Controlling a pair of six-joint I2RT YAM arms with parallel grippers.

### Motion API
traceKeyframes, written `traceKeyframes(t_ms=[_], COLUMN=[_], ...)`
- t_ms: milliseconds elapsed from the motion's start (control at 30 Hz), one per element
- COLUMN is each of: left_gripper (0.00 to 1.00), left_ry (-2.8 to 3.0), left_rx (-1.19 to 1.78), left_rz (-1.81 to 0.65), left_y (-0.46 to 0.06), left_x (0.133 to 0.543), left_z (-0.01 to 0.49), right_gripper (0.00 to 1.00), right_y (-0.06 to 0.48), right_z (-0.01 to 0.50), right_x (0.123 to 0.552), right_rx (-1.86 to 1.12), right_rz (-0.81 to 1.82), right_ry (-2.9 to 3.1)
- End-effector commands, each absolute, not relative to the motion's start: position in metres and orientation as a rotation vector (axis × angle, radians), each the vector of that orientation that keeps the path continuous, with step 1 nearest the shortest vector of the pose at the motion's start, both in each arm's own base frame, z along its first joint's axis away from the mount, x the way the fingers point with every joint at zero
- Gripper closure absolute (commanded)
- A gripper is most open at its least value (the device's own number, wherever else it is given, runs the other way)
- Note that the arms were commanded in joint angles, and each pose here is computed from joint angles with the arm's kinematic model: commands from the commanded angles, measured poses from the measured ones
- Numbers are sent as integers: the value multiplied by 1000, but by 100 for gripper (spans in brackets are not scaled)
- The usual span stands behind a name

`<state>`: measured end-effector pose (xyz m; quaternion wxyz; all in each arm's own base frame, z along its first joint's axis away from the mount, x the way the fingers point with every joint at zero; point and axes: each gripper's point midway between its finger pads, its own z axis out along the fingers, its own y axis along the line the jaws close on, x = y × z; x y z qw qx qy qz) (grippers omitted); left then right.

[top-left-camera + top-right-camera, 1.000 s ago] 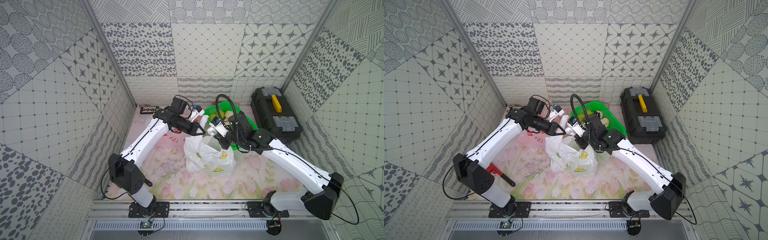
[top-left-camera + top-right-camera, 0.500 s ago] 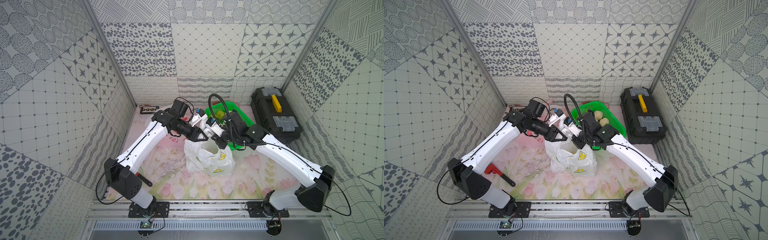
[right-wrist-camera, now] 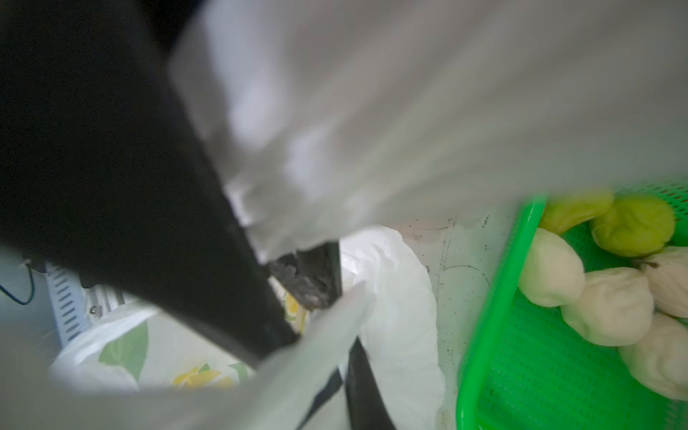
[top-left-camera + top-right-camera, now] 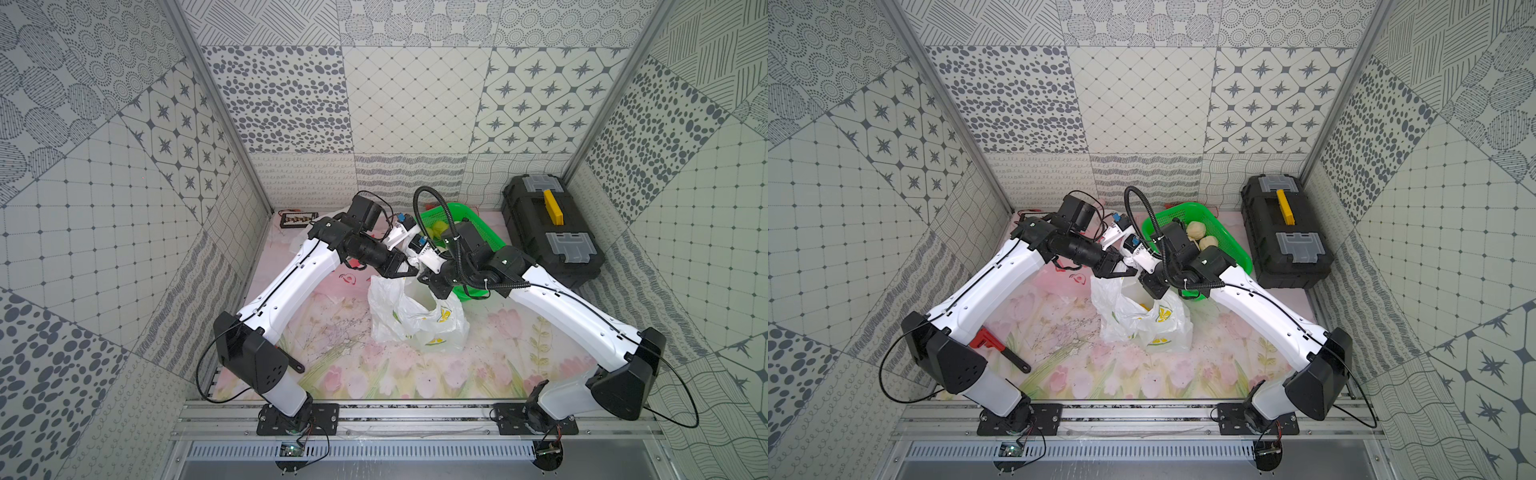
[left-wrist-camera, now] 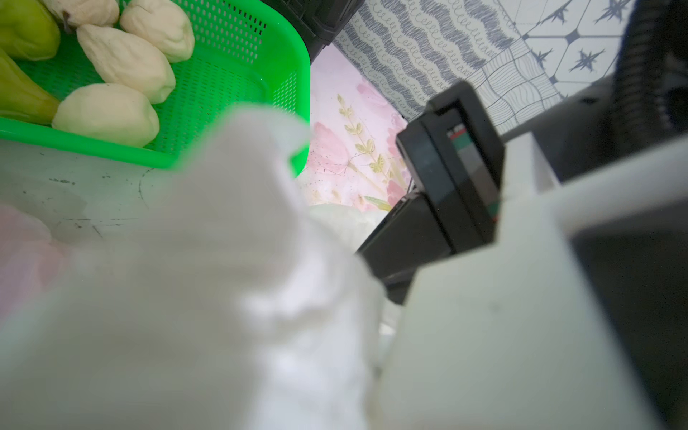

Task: Place the pears into plastic bags & tie knots
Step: Tie the plastic bag at the center of the board.

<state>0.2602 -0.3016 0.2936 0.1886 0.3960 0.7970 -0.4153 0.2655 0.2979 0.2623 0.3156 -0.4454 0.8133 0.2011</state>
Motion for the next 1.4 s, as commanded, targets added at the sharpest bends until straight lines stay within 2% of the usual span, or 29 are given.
traceKeyframes(t_ms=[0, 67, 167, 433, 567, 600, 667, 767, 833, 933, 1000, 1067, 1233, 1367], left_gripper=[100, 100, 100, 100, 100, 100, 100, 100, 97, 89, 75, 66, 59, 57], left_ry=[2142, 2135, 2144, 2133, 2119, 2119, 2114, 2102, 2099, 2104, 2103, 2085, 2061, 2050], left_rx=[1132, 1124, 1118, 1124, 1136, 1138, 1144, 1154, 1160, 1180, 1189, 1196, 1199, 1198], left_rz=[-1146, -1143, -1169, -1225, -1243, -1244, -1254, -1264, -1259, -1247, -1235, -1241, -1255, -1255], left_y=[-302, -300, -300, -304, -303, -303, -304, -303, -302, -298, -294, -293, -295, -299], left_x=[267, 268, 267, 262, 258, 257, 255, 252, 250, 244, 241, 238, 238, 244], left_z=[302, 301, 298, 301, 304, 304, 305, 307, 306, 303, 302, 303, 307, 311], right_gripper=[76, 60, 49, 45, 53, 58, 75, 90, 94, 97, 98, 99, 100, 100], right_y=[298, 290, 283, 305, 313, 314, 319, 326, 328, 328, 329, 332, 342, 357], right_z=[295, 311, 335, 349, 356, 357, 361, 366, 371, 373, 371, 370, 372, 369], right_x=[259, 262, 262, 259, 273, 276, 278, 276, 273, 270, 270, 269, 266, 257], right_rx=[-1090, -1011, -945, -1020, -1003, -1001, -1007, -1021, -1024, -1028, -1033, -1038, -1043, -1074], right_rz=[724, 801, 861, 816, 778, 770, 787, 831, 856, 878, 886, 902, 966, 1018], right_ry=[2085, 2065, 2017, 1990, 1982, 1984, 1970, 1956, 1935, 1927, 1930, 1931, 1916, 1915])
